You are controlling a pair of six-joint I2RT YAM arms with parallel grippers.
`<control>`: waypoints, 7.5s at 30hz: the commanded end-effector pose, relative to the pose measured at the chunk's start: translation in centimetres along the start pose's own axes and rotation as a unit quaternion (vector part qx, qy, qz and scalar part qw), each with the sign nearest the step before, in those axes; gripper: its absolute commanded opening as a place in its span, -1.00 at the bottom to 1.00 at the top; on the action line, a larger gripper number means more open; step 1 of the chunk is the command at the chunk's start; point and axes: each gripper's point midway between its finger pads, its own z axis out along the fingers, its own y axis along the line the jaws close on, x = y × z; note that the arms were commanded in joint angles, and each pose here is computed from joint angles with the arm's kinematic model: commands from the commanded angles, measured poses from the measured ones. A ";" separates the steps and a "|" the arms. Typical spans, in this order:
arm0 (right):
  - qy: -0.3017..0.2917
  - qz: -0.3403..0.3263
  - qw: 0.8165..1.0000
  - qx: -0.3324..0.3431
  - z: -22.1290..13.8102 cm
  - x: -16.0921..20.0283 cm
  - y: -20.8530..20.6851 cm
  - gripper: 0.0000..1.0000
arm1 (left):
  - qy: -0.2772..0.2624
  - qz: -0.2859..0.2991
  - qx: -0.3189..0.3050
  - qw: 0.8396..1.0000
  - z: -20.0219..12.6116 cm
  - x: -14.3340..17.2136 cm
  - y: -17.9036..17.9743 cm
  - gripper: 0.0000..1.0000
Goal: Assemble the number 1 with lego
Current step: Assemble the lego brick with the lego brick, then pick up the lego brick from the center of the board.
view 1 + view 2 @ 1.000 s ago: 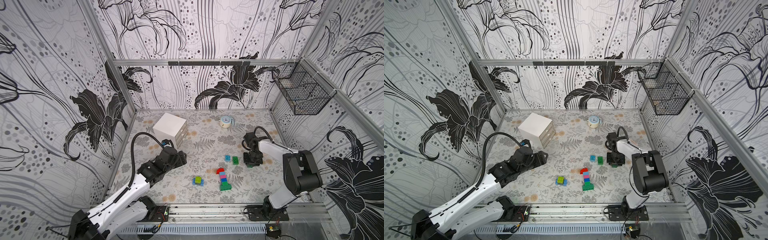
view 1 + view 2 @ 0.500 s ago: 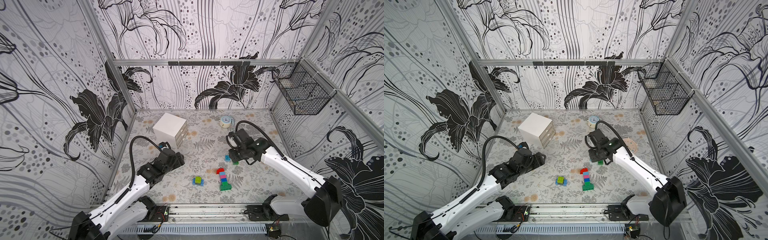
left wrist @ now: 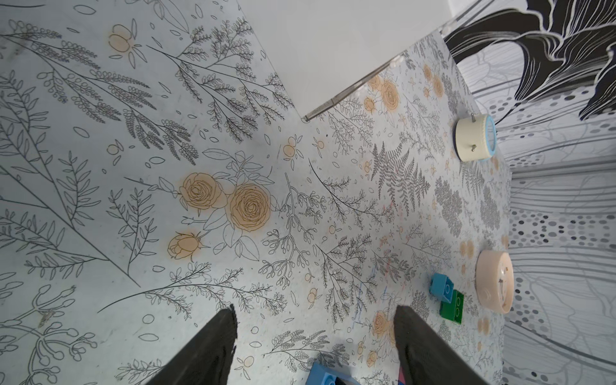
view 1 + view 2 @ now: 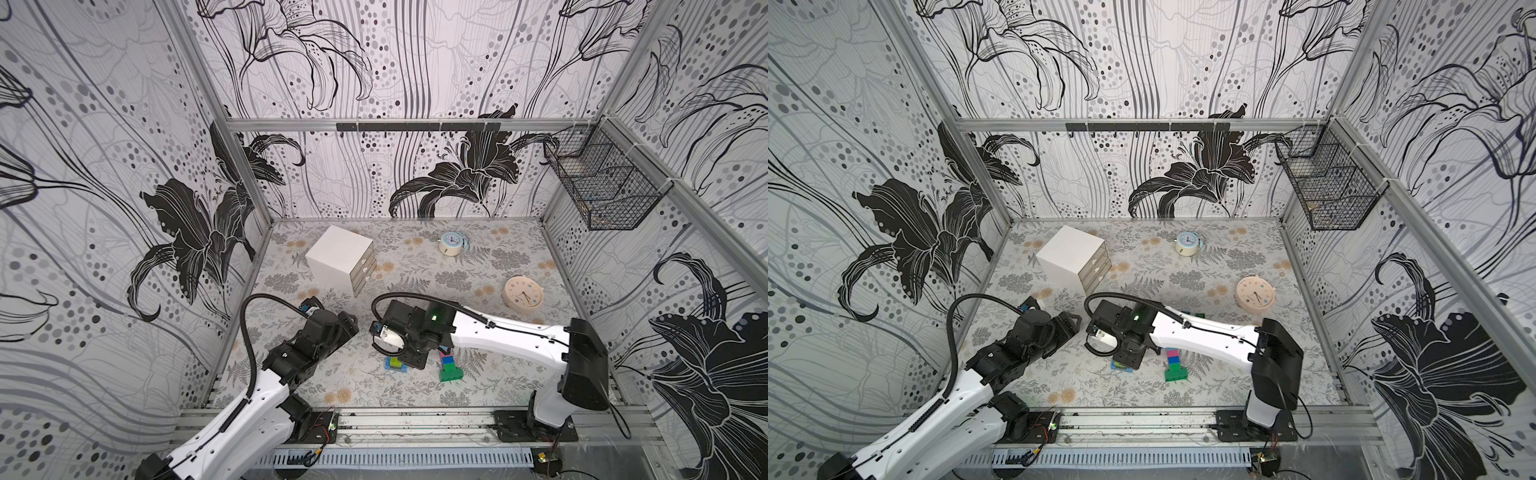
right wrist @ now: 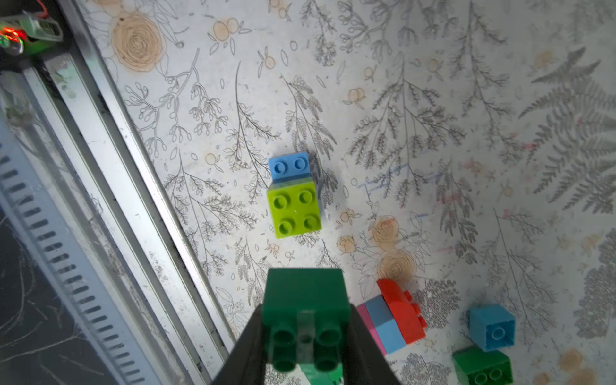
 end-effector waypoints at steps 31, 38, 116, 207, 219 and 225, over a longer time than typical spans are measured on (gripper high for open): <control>0.149 -0.087 0.985 -0.011 6.1 0.6 0.5 -0.86 | -0.070 -0.069 -0.050 0.994 -2.2 -1.6 4.2 0.53; 0.183 -0.100 0.978 -0.013 8.1 1.8 0.4 -0.86 | -0.070 -0.069 -0.051 0.994 -2.3 -1.6 4.3 0.53; -0.072 0.721 0.641 0.255 -12.2 27.6 -14.7 0.19 | 0.222 0.421 -0.066 0.877 12.9 14.4 -19.8 0.63; -0.545 -0.029 0.837 -0.053 -22.8 -4.7 -9.0 0.35 | 0.302 -0.040 0.621 0.722 -12.3 -1.5 -26.6 -1.00; -0.560 -0.079 0.824 -0.015 -24.4 -6.9 -9.0 0.18 | 0.322 -0.033 0.630 0.705 -13.1 -0.8 -26.6 -1.00; -0.563 -0.086 0.822 -0.006 -24.3 -7.9 -9.1 0.02 | 0.327 -0.032 0.631 0.703 -13.1 -0.6 -26.8 -1.00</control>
